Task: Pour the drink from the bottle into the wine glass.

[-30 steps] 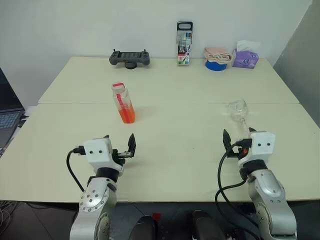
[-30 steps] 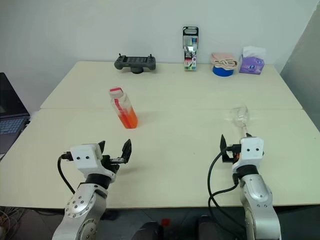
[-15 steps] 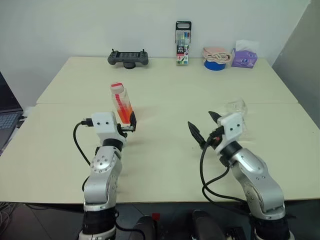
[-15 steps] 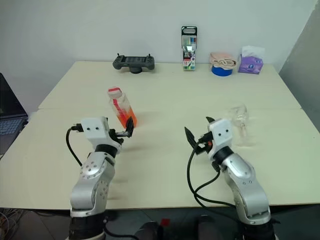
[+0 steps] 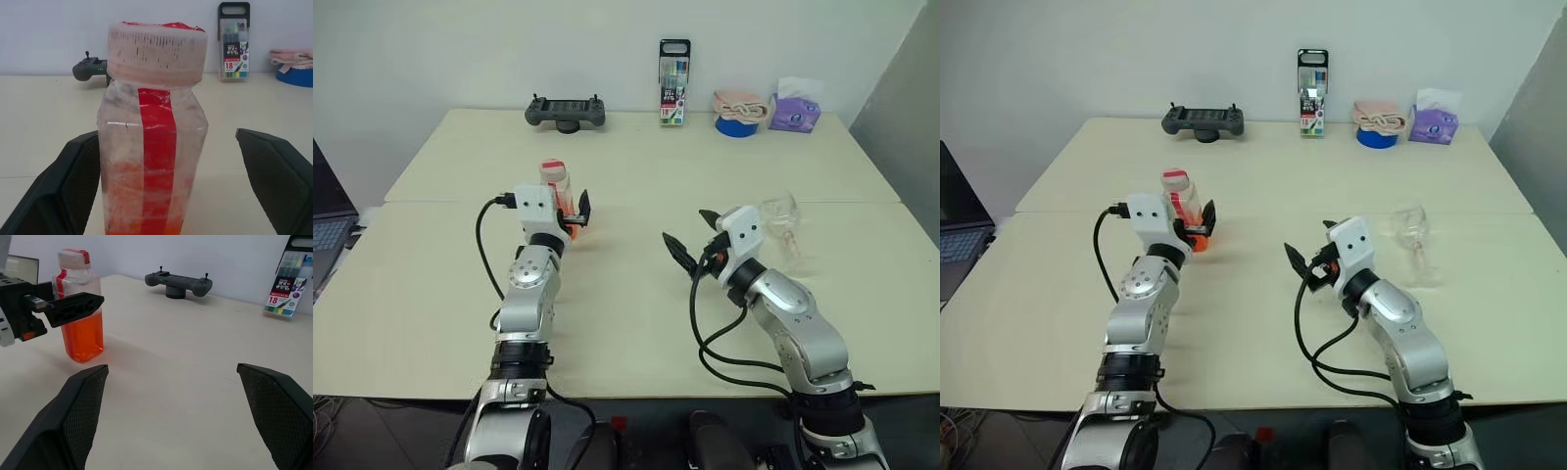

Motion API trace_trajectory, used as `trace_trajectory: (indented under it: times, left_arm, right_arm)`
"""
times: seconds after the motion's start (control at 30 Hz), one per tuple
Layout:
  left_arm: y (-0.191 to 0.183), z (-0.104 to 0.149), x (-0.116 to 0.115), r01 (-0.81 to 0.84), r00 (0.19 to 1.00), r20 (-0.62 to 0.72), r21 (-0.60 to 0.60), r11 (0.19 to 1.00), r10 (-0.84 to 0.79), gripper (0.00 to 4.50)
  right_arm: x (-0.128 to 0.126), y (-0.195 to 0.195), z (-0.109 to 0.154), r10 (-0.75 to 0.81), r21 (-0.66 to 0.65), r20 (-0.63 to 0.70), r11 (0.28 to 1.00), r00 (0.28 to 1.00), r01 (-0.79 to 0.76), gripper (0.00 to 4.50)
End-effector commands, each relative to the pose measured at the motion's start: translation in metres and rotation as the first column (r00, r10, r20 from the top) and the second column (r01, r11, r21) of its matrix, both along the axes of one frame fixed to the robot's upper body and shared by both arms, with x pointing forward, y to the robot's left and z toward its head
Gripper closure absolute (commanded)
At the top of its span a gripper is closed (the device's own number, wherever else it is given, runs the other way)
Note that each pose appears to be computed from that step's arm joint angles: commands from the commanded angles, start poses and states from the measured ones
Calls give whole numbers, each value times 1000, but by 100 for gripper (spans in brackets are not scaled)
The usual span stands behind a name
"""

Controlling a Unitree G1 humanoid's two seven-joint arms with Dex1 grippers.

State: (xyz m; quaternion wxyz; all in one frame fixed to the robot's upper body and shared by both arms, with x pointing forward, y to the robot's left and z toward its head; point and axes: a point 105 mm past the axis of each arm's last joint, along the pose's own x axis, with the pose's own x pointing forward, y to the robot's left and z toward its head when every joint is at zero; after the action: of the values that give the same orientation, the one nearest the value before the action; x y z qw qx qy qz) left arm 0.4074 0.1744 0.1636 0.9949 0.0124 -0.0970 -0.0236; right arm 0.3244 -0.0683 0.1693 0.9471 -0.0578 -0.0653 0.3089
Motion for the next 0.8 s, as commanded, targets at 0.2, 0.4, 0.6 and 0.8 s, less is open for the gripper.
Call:
trace_trajectory:
  times: [0.2,0.4,0.6,0.8]
  left_arm:
    - [-1,26,7,3,993,118,58,998,-10,0]
    - [1,22,8,-18,993,117,51,999,12,0]
    - [8,16,10,-61,993,107,35,998,57,123]
    - [15,17,12,-74,991,116,33,997,70,270]
  right_arm:
    - [-10,5,3,25,-27,49,999,999,-23,1]
    - [-9,4,1,21,-31,45,999,999,-20,1]
    - [-8,5,3,18,-25,49,1000,999,-17,0]
    - [-3,-1,10,2,-24,67,1000,998,-1,0]
